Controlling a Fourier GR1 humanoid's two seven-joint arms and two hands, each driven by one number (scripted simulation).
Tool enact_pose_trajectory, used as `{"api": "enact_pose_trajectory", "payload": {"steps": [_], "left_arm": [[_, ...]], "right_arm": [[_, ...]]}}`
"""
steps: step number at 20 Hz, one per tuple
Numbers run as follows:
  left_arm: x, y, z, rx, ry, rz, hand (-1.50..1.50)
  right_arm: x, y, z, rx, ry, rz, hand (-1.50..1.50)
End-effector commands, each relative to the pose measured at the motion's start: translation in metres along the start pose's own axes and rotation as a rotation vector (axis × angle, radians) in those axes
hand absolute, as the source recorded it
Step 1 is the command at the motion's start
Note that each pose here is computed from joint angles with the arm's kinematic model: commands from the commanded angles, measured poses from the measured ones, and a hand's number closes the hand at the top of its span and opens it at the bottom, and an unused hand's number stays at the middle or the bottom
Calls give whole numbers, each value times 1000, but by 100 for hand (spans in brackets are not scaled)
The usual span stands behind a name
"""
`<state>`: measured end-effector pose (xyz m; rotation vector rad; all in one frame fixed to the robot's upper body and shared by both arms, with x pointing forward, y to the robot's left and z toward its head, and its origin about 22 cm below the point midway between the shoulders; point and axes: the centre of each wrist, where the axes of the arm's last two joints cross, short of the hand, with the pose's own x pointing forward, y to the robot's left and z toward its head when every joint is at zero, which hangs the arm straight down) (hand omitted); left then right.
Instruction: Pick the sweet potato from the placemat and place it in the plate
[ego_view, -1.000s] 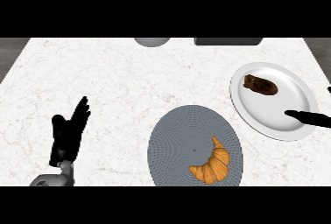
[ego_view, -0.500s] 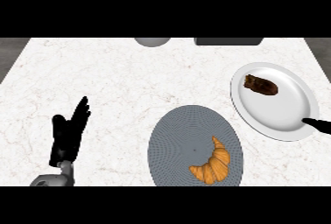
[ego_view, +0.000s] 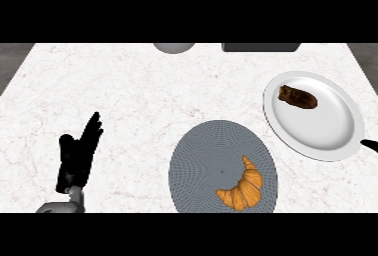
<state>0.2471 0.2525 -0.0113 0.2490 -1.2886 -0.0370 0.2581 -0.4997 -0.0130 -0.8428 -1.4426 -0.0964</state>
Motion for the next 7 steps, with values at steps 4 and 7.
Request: {"api": "enact_pose_trajectory", "payload": {"steps": [4, 7], "left_arm": [[3, -16, 17, -13, -6, 9, 0], [10, 6, 4, -20, -1, 5, 0]], "right_arm": [[-11, -21, 1, -19, 26, 31, -150], [-36, -32, 24, -58, 37, 57, -150]]}}
